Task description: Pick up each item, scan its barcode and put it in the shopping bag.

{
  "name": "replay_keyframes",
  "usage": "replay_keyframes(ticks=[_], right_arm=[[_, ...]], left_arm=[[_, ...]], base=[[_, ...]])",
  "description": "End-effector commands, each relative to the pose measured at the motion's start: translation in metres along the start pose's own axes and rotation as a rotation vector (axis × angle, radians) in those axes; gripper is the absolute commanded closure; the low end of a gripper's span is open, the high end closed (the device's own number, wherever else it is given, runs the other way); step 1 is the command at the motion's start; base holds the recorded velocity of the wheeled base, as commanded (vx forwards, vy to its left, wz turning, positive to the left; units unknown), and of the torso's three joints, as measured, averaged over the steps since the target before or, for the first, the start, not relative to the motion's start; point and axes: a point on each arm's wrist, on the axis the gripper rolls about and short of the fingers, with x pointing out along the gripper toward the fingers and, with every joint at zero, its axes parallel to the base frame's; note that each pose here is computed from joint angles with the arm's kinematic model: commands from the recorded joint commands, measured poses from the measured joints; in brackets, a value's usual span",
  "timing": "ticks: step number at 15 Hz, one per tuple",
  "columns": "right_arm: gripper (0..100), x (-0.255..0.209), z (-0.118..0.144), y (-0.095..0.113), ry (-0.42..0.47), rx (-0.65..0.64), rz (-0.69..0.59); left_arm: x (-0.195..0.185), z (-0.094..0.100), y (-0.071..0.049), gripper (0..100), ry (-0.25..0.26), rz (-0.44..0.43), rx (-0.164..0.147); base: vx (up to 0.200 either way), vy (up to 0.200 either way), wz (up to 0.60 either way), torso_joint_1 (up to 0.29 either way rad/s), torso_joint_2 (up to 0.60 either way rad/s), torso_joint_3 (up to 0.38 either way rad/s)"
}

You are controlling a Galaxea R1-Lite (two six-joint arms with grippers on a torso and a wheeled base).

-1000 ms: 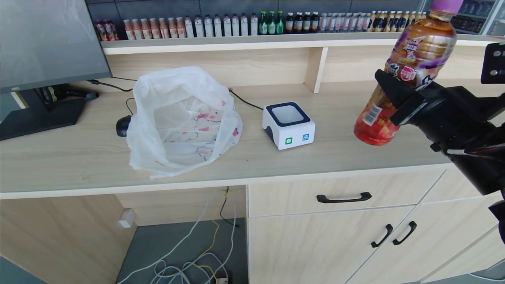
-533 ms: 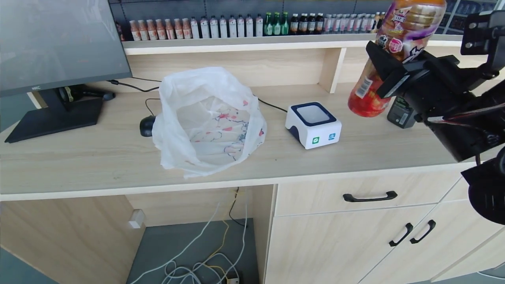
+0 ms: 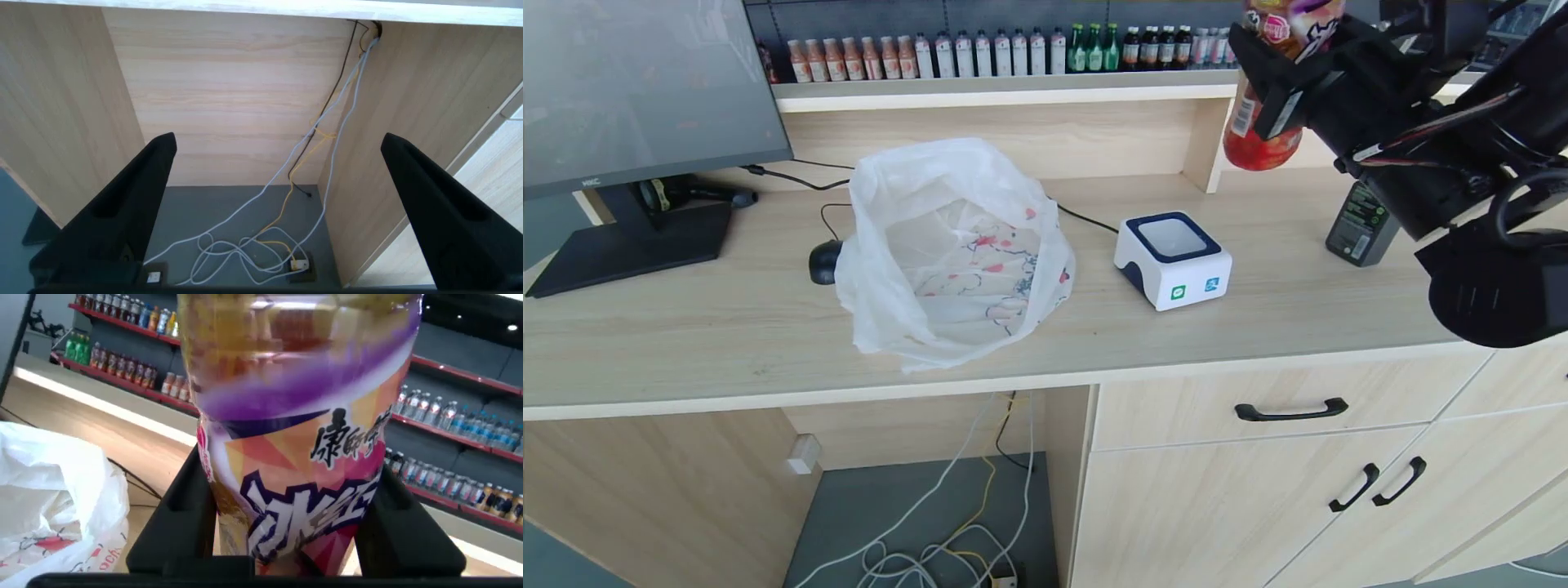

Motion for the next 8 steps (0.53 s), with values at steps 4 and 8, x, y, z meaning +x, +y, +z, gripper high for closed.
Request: replay_keyframes(ticks=[4, 8], right_arm=[[100, 0.008, -0.013, 0.016, -0.031, -0.185, 0.134], [100, 0.009, -0.022, 0.028, -0.083, -0.291, 0.243]], left_arm=[[0.000, 0.000, 0.000, 0, -0.001, 0.000, 0.001], [0.000, 0.000, 0.000, 0, -0.001, 0.000, 0.001]], base=[[0.000, 0.000, 0.00, 0.000, 0.00, 0.000], [0.000, 0.000, 0.00, 0.000, 0.00, 0.000]])
